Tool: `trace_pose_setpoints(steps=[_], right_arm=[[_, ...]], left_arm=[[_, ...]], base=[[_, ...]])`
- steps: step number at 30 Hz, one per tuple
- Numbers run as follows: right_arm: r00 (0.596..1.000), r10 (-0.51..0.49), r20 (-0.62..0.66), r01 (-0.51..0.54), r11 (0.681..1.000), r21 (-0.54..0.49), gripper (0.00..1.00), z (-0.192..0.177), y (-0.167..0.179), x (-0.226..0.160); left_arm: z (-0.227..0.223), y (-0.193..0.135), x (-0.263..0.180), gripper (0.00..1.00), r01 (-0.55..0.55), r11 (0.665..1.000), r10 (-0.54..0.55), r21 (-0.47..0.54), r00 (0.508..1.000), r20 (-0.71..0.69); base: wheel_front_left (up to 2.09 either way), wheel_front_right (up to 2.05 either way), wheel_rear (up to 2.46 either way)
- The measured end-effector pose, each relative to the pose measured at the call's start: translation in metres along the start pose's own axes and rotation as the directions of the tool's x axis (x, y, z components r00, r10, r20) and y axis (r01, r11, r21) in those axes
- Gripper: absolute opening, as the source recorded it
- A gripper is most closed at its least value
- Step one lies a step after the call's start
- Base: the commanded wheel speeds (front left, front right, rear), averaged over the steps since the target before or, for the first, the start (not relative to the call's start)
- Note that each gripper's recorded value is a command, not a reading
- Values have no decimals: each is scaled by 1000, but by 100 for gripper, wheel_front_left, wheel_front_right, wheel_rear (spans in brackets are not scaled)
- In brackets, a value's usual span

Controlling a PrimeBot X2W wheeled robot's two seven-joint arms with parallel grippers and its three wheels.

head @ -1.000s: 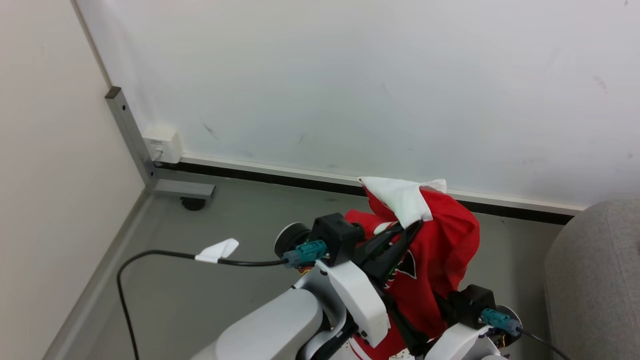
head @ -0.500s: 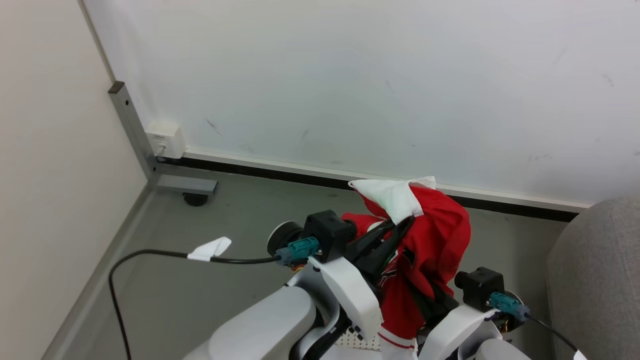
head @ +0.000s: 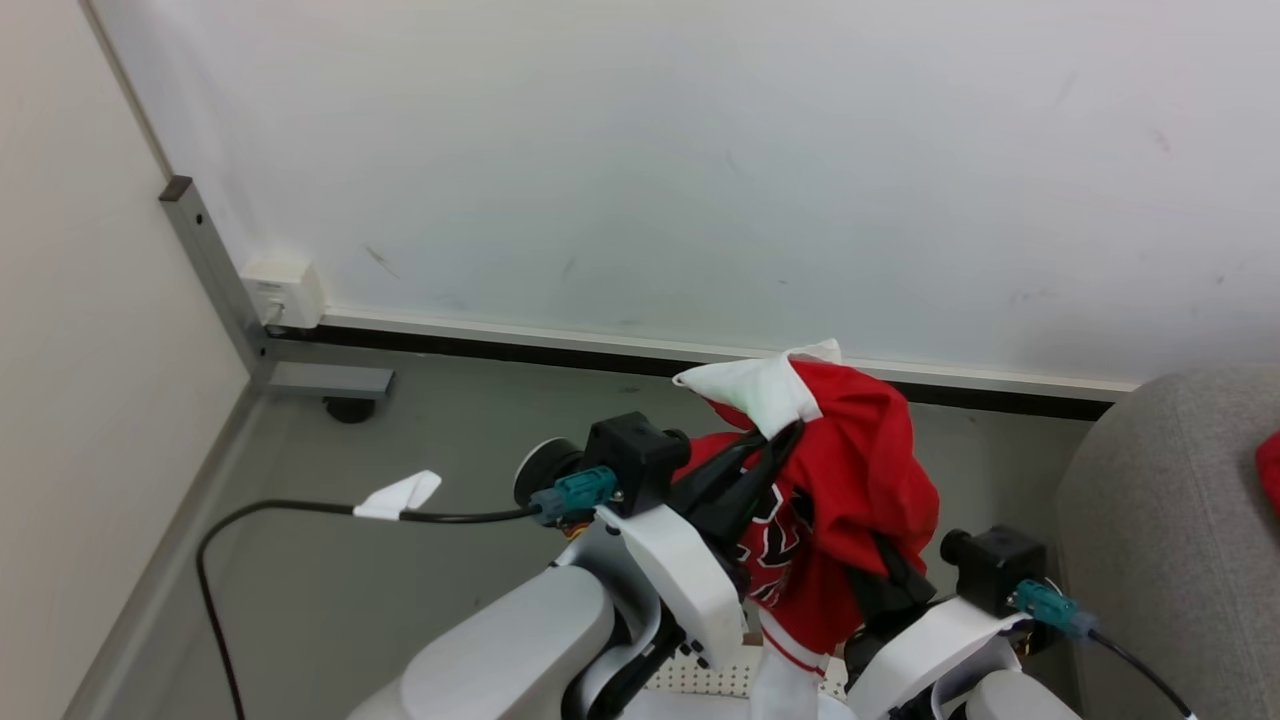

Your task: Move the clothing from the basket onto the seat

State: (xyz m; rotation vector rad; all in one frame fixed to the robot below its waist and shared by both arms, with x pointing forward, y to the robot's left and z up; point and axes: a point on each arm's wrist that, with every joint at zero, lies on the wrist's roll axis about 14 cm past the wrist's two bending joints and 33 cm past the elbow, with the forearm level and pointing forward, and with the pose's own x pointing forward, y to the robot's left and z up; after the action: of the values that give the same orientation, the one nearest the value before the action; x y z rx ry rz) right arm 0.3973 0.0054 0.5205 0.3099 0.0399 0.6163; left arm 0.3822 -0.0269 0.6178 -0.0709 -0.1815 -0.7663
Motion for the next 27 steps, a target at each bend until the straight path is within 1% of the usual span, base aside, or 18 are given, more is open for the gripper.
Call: trace_pose_setpoints(steps=[1,2,3,4,5,10,16,22,27], right_arm=[[1000,-10,13,10,1000,5,0,3,-3,-1],[1000,-17,27,17,1000,7,0,8,-5,-2],[999,-23,43,23,1000,6,0,13,-8,-3],[997,-33,62,33,999,5,0,19,-12,-3],[996,-42,77,42,999,1,0,23,-15,-5],[986,-97,133,101,995,-19,0,39,-35,-18],[961,-184,206,194,980,-31,0,62,-64,-37],[925,-282,255,301,953,-37,0,77,-97,-65],[887,-366,281,391,919,-39,0,84,-121,-96]], left_arm=[[0,1,1,21,-2,1000,2,0,1000,0],[-1,1,1,35,-4,1000,4,-1,1000,-2],[-1,1,1,45,-3,1000,3,-3,1000,-1],[-2,1,2,77,-3,1000,3,-4,1000,-2],[-3,1,2,100,-4,1000,4,-5,1000,-4],[-7,0,4,100,-4,1000,4,-14,1000,-11],[-15,-9,8,100,26,999,-27,-39,999,-18],[-25,-27,16,100,90,994,-92,-67,995,-26],[-32,-49,25,100,162,983,-164,-92,986,-22]], base=[[0,0,0],[0,0,0],[0,0,0],[0,0,0],[0,0,0],[0,0,0],[0,0,0],[0,0,0],[0,0,0]])
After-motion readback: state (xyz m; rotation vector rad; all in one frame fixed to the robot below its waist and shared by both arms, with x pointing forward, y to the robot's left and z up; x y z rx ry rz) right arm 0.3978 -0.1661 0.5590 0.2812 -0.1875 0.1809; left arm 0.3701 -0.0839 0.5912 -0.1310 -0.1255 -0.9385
